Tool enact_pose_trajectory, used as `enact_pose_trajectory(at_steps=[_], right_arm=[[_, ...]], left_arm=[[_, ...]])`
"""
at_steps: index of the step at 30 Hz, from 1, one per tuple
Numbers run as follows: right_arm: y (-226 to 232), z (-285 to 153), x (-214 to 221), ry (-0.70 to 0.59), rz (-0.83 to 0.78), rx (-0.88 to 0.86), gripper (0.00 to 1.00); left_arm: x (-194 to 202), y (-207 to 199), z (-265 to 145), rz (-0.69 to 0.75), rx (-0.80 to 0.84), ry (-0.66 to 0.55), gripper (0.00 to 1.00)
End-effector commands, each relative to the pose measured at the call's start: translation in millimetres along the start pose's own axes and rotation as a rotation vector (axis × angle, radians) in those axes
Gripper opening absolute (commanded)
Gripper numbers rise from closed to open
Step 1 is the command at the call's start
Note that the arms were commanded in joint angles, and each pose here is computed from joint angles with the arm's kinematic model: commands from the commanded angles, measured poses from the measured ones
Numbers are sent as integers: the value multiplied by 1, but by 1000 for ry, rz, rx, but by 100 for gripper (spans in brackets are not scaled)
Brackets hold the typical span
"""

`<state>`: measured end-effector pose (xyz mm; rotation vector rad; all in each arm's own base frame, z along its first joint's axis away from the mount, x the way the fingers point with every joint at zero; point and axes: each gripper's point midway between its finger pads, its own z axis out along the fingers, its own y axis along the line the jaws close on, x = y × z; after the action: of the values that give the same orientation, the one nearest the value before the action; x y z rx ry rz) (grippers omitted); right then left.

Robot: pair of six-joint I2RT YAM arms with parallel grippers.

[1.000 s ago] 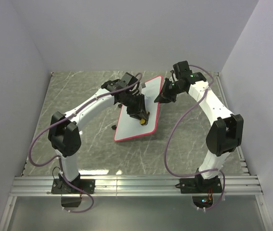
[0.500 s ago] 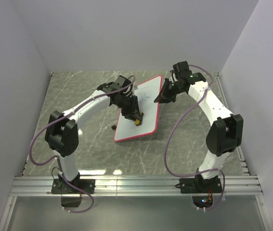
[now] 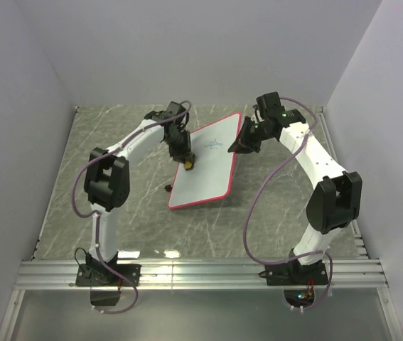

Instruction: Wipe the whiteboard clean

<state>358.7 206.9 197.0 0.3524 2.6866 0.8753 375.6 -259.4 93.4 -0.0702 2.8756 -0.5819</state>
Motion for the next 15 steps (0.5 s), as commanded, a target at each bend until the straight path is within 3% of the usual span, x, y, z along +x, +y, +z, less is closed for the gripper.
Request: enact_pose_trajectory(at_steps=[1, 6, 15], right_arm=[[11, -7, 5, -36, -59, -16, 0], [11, -3, 10, -25, -64, -10, 0], [11, 5, 13, -5, -71, -1, 0]], left_arm=[[-17, -56, 2, 74, 121, -12, 0], [-39, -109, -9, 84, 337, -13, 0], [4, -180, -62, 237, 618, 40, 0]])
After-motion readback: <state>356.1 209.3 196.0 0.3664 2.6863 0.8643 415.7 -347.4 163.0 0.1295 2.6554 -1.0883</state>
